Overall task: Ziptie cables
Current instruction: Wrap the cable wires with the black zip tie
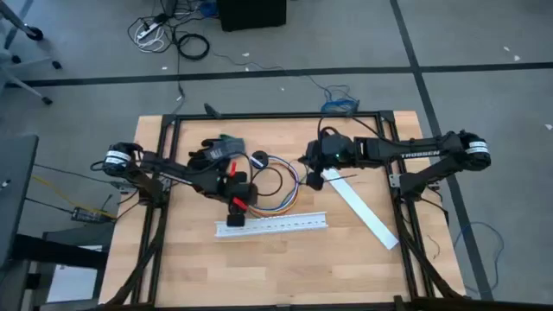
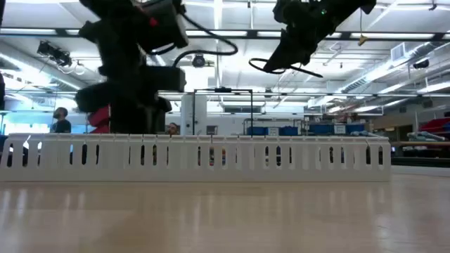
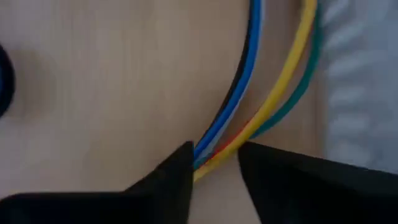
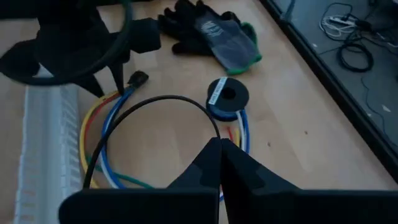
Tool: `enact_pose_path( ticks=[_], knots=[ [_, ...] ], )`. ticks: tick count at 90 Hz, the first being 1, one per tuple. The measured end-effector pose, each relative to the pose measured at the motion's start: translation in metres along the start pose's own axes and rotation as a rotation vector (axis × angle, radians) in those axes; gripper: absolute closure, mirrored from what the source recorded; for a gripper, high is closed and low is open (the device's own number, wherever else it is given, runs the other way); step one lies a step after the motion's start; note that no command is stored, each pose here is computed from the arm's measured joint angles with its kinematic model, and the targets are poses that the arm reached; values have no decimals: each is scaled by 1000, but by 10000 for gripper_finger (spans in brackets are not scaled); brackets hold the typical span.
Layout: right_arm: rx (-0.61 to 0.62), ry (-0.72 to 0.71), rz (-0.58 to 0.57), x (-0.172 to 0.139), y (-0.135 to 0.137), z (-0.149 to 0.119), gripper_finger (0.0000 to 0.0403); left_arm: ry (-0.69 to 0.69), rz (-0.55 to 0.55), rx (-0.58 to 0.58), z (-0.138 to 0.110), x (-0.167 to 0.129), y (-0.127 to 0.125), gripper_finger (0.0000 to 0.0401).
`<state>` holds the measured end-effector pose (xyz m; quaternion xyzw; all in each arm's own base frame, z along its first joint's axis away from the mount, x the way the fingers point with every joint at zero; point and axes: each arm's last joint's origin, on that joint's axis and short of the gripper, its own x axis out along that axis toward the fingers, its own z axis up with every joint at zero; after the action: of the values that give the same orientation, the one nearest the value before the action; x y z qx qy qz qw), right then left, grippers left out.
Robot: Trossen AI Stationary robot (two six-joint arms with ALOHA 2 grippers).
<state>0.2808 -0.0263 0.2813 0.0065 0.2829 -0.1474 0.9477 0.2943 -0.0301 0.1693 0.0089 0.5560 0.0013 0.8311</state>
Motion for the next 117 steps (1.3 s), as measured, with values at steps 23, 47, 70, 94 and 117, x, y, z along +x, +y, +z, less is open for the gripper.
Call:
enact_pose_path(
  ticks=[23, 47, 70, 94, 117],
  knots=[
    [-206, -39, -15, -5, 21, 1, 403, -154, -163, -7, 37, -46, -5, 223],
    [-404, -82, -53, -17, 51, 0, 402, -466, -423, -46, 59, -107, -9, 224],
    [-584, -246, -86, -37, 90, 6, 402, -704, -628, -220, 82, -129, -11, 224],
    [-678, -344, -63, -48, 105, 11, 402, -685, -652, -383, 95, -104, -9, 225],
    [-687, -351, -35, -53, 112, 8, 403, -735, -677, -383, 98, -109, -9, 225]
  ],
)
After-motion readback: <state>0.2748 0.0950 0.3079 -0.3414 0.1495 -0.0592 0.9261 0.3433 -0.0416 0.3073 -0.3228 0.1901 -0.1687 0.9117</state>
